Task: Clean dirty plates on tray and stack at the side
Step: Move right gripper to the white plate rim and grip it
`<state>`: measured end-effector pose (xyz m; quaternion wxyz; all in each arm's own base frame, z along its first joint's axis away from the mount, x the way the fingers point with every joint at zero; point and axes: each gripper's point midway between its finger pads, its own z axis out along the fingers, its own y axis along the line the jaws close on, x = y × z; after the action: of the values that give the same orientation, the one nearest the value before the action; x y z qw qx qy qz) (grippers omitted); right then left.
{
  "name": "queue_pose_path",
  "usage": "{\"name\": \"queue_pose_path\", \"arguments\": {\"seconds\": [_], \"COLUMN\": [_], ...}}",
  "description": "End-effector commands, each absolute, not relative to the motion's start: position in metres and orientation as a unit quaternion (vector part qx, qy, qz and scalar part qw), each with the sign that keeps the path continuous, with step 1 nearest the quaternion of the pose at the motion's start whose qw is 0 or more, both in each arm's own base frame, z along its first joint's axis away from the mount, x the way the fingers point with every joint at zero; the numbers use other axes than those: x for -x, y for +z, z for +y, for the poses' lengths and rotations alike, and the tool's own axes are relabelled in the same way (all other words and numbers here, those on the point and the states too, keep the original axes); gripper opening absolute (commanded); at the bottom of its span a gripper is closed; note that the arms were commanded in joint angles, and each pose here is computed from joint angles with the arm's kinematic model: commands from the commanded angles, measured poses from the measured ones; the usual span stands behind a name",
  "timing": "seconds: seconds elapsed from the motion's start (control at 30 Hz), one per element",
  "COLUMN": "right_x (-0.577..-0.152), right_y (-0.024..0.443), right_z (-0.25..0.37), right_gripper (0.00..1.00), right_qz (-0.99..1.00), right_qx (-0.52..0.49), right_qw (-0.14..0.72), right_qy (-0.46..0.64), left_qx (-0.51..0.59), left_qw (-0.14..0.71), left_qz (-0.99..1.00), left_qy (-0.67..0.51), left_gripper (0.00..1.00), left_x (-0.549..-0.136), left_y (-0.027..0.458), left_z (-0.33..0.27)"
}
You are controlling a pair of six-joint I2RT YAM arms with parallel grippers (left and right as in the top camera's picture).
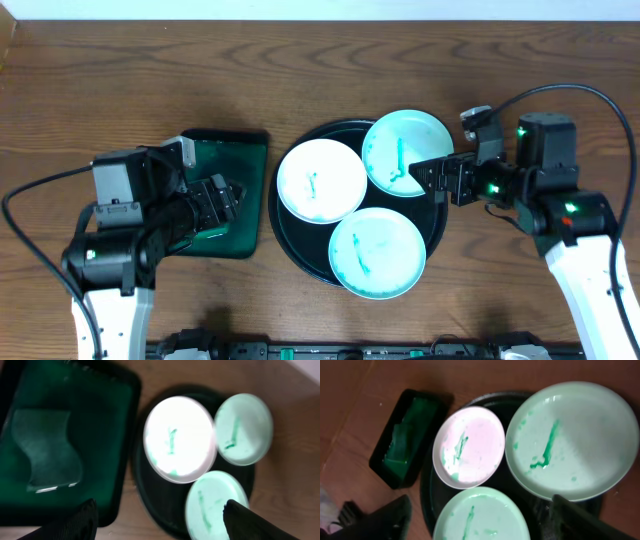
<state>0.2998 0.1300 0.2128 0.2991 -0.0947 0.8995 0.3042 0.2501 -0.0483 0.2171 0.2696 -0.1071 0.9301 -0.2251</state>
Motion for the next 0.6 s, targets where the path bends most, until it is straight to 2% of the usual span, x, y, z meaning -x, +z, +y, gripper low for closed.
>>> {"name": "queue_pose_path", "arguments": {"seconds": [0.0, 0.17, 0.3, 0.4, 0.57], "right_x": [-0.300, -0.298, -0.305, -0.317, -0.338], "right_y": [0.205, 0.187, 0.173, 0.157, 0.123], "right_z": [0.138, 0.154, 0.172, 0.181, 0.202], "right_gripper": [0.81, 0.65, 0.56, 0.54, 0.47], "right_qz": [0.906, 0.916, 0.922, 0.929, 0.940], "right_qx": [0.089, 0.129, 0.161, 0.164, 0.175], "right_qw": [0.272, 0.258, 0.268, 0.268, 0.210], "right_qy": [0.313, 0.277, 0.228, 0.194, 0.203], "left_qx": [0.142, 0.210, 0.214, 0.234, 0.256], "left_qw": [0.261, 0.222, 0.169, 0.141, 0.111], "left_qz": [0.945, 0.952, 0.962, 0.962, 0.960], "left_qy": [-0.134, -0.008, 0.000, 0.001, 0.003], "left_gripper": [0.80, 0.80, 0.76, 0.76, 0.76], "left_x": [-0.254, -0.259, -0.270, -0.279, -0.283], "left_y": [0.202, 0.170, 0.140, 0.120, 0.100], "left_z": [-0.017, 0.029, 0.031, 0.032, 0.032]}}
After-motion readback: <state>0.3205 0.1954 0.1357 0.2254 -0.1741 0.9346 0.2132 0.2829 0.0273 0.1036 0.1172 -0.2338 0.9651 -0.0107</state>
